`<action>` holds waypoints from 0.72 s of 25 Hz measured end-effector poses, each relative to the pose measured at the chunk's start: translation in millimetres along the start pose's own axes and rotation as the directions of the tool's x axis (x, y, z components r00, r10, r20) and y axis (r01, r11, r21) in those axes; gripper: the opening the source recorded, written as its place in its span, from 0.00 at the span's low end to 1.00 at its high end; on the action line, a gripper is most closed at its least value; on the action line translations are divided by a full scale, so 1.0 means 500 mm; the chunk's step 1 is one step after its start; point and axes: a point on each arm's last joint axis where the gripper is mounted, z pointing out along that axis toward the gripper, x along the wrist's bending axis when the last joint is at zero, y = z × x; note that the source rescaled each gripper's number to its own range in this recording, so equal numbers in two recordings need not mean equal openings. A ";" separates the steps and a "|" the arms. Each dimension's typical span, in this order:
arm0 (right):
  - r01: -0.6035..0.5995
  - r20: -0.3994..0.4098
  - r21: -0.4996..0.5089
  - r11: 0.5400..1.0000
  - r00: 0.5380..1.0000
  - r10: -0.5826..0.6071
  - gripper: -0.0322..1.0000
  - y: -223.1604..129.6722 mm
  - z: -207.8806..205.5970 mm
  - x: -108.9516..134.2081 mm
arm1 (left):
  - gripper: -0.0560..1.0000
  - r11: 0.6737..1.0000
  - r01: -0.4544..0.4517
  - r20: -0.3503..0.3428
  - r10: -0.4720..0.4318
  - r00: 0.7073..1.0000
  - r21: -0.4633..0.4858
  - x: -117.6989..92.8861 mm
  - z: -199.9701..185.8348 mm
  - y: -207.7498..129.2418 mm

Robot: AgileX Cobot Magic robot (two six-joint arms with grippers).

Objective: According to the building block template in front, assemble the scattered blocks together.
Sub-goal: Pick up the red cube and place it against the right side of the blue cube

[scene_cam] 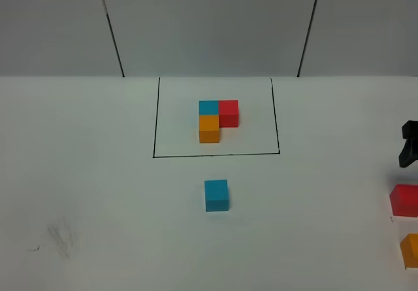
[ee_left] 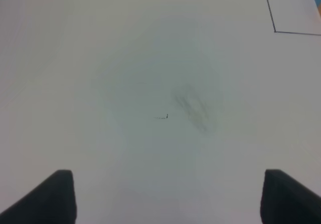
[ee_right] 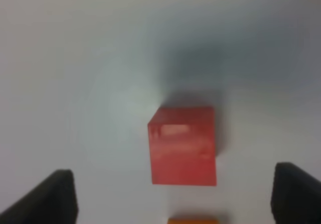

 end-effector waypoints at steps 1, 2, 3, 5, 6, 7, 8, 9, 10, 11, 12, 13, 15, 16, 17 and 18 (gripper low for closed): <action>0.010 0.006 0.006 1.000 1.000 -0.010 0.65 -0.004 0.010 0.005 | 0.68 1.000 0.000 0.000 0.000 1.000 0.000 0.000 0.000 0.000; 0.017 0.011 0.009 1.000 1.000 -0.017 0.63 -0.007 0.017 0.009 | 0.68 1.000 0.000 0.000 0.000 1.000 0.000 0.000 0.000 0.000; 0.018 0.018 0.008 1.000 1.000 -0.018 0.60 -0.010 0.025 0.013 | 0.68 1.000 0.000 0.000 0.000 1.000 0.000 0.000 0.000 0.000; 0.017 0.036 0.005 1.000 0.999 -0.017 0.56 -0.015 0.034 0.016 | 0.68 1.000 0.000 0.000 0.000 1.000 0.000 0.000 0.000 0.000; 0.015 0.044 0.004 1.000 0.999 -0.015 0.54 -0.018 0.038 0.015 | 0.68 1.000 0.000 0.000 0.000 1.000 0.000 0.000 0.000 0.000; 0.015 0.050 0.005 1.000 0.999 -0.015 0.54 -0.022 0.042 0.012 | 0.68 1.000 0.000 0.000 0.000 1.000 0.000 0.000 0.000 0.000; 0.017 0.056 0.010 1.000 0.998 -0.018 0.53 -0.026 0.047 0.011 | 0.68 1.000 0.000 0.000 0.000 1.000 0.000 0.000 0.000 0.000; 0.017 0.059 0.012 1.000 0.998 -0.017 0.53 -0.029 0.051 0.009 | 0.68 1.000 0.000 0.000 0.000 1.000 0.000 0.000 0.000 0.000; 0.013 0.063 0.015 1.000 0.998 -0.014 0.53 -0.033 0.055 0.007 | 0.68 1.000 0.000 0.000 0.000 1.000 0.000 0.000 0.000 0.000; 0.013 0.071 0.016 1.000 0.997 -0.014 0.53 -0.037 0.058 0.005 | 0.68 1.000 0.000 0.000 0.000 1.000 0.000 0.000 0.000 0.000; 0.011 0.074 0.018 1.000 0.997 -0.012 0.53 -0.040 0.061 0.004 | 0.68 1.000 0.000 0.000 0.000 1.000 0.000 0.000 0.000 0.000; 0.010 0.076 0.011 1.000 0.997 -0.011 0.53 -0.041 0.064 0.003 | 0.68 1.000 0.000 0.000 0.000 1.000 0.000 0.000 0.000 0.000; 0.010 0.079 -0.004 1.000 0.997 -0.010 0.52 -0.044 0.070 0.001 | 0.68 1.000 0.000 0.000 0.000 1.000 0.000 0.000 0.000 0.000; 0.010 0.080 -0.010 1.000 0.997 -0.009 0.53 -0.046 0.074 0.000 | 0.68 1.000 0.000 0.000 0.000 1.000 0.000 0.000 0.000 0.000; 0.009 0.082 -0.016 1.000 0.997 -0.008 0.53 -0.049 0.078 -0.001 | 0.68 1.000 0.000 0.000 0.000 1.000 0.000 0.000 0.000 0.000; 0.009 0.083 -0.021 1.000 0.997 -0.007 0.53 -0.052 0.082 -0.002 | 0.68 1.000 0.000 0.000 0.000 1.000 0.000 0.000 0.000 0.000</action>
